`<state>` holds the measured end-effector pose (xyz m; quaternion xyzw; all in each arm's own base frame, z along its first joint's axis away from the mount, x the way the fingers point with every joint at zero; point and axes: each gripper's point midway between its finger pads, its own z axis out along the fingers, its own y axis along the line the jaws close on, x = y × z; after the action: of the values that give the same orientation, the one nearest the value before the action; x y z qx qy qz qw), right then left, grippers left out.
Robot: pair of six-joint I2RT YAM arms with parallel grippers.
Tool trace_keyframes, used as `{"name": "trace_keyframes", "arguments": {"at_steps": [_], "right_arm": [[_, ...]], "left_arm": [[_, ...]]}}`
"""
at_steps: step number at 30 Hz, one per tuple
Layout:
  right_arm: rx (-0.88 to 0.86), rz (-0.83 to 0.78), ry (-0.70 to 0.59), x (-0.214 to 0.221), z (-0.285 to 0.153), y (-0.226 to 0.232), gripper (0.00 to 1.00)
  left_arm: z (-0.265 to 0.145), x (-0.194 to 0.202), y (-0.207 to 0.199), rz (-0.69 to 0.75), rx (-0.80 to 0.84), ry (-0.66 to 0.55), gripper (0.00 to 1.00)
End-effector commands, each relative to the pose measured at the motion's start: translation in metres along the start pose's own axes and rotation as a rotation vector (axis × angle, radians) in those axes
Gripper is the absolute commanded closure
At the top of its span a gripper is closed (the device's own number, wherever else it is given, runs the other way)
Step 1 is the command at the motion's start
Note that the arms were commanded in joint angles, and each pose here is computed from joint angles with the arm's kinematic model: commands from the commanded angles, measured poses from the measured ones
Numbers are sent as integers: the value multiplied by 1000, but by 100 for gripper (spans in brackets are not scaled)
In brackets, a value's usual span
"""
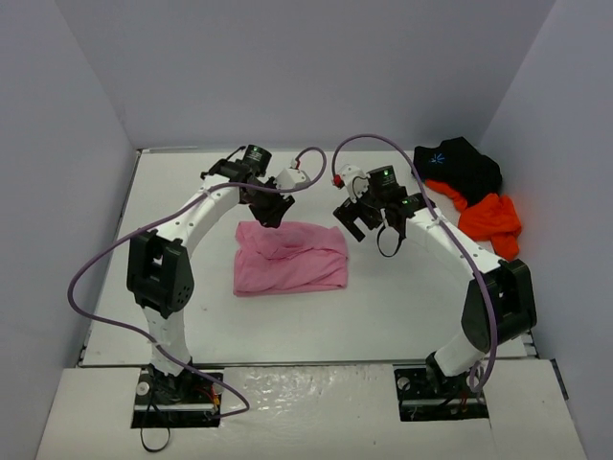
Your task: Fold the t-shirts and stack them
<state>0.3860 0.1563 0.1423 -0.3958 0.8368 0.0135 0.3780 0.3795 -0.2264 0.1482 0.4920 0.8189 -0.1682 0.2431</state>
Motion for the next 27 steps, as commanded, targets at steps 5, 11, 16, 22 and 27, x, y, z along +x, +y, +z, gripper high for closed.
{"name": "trace_keyframes", "arguments": {"at_steps": [5, 11, 16, 22, 27], "right_arm": [[8, -40, -1, -9, 8, 9, 1], [17, -54, 16, -7, 12, 10, 0], [68, -58, 38, -1, 12, -2, 0], [121, -16, 27, 0, 4, -29, 0], [117, -9, 40, 5, 9, -28, 0]], "left_arm": [[-18, -28, 2, 26, -36, -69, 70], [-7, -9, -2, 34, 4, -6, 66], [-4, 16, -13, 83, 53, 32, 65], [-5, 43, -30, 110, 124, 86, 65], [-8, 41, -38, 106, 148, 59, 64]]}}
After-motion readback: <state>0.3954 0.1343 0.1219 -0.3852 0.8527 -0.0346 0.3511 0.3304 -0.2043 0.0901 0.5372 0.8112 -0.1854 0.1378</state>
